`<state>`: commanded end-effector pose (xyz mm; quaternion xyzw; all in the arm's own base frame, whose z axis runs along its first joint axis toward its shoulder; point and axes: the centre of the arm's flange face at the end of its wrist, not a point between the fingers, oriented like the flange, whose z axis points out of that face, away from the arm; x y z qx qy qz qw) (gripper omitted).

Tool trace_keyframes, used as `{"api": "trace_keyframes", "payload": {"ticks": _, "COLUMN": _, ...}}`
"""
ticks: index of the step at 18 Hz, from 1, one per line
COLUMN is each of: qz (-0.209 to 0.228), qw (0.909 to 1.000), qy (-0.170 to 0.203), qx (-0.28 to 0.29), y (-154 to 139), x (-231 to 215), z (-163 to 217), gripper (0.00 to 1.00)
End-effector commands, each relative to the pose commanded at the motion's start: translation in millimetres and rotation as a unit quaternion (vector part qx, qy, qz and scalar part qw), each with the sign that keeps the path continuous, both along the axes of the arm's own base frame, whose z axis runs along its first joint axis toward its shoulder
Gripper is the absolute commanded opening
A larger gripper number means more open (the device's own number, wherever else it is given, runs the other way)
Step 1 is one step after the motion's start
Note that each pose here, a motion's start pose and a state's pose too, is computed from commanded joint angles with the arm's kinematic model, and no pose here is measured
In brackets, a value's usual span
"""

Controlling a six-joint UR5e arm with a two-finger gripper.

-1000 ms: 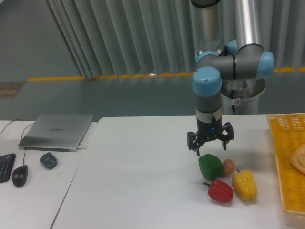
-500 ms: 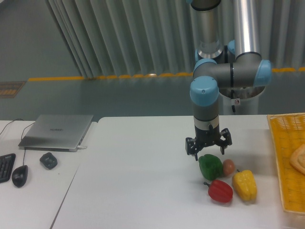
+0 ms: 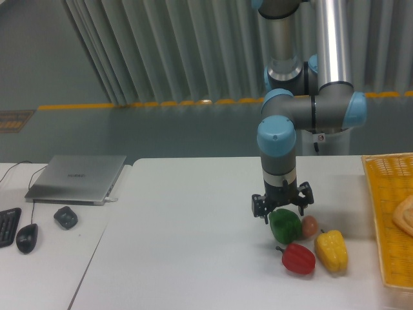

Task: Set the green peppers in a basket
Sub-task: 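Lower the open gripper around the green pepper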

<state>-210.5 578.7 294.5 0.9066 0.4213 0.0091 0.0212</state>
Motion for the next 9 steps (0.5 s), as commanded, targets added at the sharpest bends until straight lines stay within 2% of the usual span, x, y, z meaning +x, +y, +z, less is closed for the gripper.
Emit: {"api": "trace_keyframes", "payload": {"ticks": 9, "qz": -0.001, "qw": 0.9996, "qy": 0.019, "qx": -0.019, "y": -3.0, "x": -4.2, "z": -6.6, "gripper": 1.00}}
